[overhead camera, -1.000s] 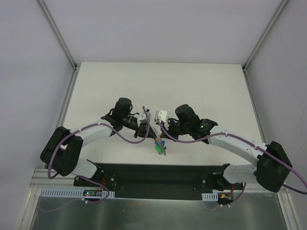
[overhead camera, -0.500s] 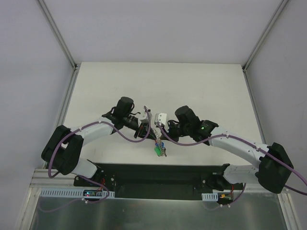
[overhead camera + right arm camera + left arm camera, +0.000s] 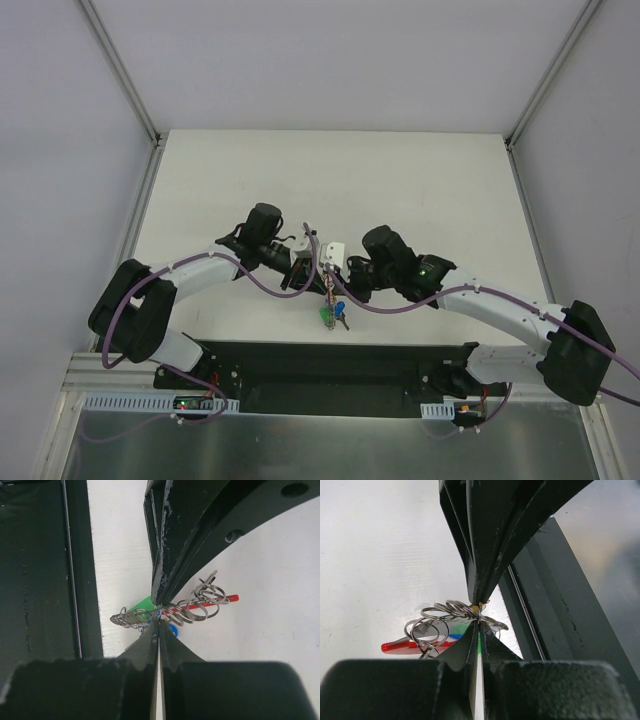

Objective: Put the keys on the keyring

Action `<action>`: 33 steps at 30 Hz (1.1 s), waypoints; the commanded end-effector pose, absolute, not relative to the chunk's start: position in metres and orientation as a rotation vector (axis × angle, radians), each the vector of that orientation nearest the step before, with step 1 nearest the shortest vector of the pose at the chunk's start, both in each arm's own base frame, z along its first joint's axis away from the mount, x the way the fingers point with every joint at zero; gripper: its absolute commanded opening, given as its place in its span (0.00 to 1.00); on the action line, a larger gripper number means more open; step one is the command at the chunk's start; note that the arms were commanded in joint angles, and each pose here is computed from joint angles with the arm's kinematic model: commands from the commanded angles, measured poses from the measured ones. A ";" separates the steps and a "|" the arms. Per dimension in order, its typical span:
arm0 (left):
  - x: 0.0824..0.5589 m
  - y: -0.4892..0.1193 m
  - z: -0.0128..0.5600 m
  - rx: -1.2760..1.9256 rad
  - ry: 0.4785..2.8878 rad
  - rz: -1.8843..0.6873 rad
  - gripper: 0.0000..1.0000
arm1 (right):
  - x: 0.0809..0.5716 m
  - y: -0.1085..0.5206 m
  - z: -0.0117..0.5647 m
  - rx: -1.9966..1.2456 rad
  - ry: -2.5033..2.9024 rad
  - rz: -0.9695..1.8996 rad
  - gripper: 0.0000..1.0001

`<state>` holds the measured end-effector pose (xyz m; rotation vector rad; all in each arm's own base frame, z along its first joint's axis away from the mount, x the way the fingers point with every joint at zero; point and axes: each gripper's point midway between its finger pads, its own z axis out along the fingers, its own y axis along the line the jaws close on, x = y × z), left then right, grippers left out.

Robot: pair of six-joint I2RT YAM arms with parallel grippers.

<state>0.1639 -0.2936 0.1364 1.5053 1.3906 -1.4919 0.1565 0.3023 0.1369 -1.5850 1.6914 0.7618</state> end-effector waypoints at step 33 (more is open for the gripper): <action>0.165 -0.296 0.161 1.436 1.328 -1.323 0.00 | 0.166 0.292 0.162 -1.257 1.640 0.763 0.25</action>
